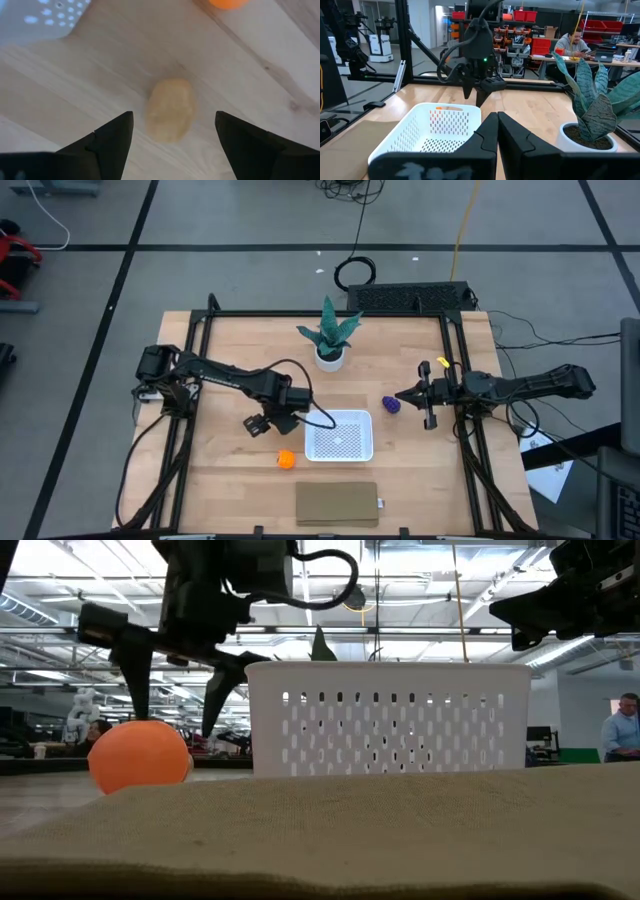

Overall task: Pick and placing Produce into tupperware
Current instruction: Put the brown potato into the white basket

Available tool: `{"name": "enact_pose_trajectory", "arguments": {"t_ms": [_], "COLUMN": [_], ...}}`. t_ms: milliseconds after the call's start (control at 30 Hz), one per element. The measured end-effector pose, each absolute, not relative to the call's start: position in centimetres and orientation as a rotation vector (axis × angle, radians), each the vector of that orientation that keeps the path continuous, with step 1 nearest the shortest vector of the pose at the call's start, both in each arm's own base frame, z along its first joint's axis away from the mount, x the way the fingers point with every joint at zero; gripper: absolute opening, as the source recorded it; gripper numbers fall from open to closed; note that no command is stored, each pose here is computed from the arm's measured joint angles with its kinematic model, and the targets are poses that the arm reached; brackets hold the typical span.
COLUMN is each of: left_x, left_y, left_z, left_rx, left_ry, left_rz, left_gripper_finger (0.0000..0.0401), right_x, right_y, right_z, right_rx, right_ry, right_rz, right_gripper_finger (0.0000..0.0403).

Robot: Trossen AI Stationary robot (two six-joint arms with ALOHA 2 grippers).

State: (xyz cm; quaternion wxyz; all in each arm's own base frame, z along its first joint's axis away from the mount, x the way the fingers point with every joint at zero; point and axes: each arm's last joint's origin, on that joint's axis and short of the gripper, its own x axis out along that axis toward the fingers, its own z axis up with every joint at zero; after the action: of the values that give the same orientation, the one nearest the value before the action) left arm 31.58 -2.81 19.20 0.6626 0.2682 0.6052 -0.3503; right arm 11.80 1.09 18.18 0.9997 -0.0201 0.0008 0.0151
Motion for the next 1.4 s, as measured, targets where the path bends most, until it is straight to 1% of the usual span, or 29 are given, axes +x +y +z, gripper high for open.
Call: {"name": "enact_pose_trajectory", "arguments": {"t_ms": [467, 1000, 1400], "left_x": [31.0, 30.4, 30.4], "left_y": [-2.6, -2.6, -2.6], "left_z": [17.2, 14.7, 14.4], "left_rx": [0.632, 0.634, 0.607], "left_ry": [1.353, 1.301, 1.295], "left_rz": [-0.800, -0.766, -0.732], "left_gripper_finger": [0.0283, 0.0283, 0.0282], "right_x": [11.8, 12.0, 12.0], "right_y": [1.1, 1.1, 1.1], "right_z": [18.1, 17.9, 17.9], "right_rx": [-0.040, -0.043, -0.042], "right_ry": [0.008, 0.029, 0.029], "right_rz": [0.030, 0.030, 0.030], "right_gripper_finger": [0.0000, 0.0000, 0.0000]}}
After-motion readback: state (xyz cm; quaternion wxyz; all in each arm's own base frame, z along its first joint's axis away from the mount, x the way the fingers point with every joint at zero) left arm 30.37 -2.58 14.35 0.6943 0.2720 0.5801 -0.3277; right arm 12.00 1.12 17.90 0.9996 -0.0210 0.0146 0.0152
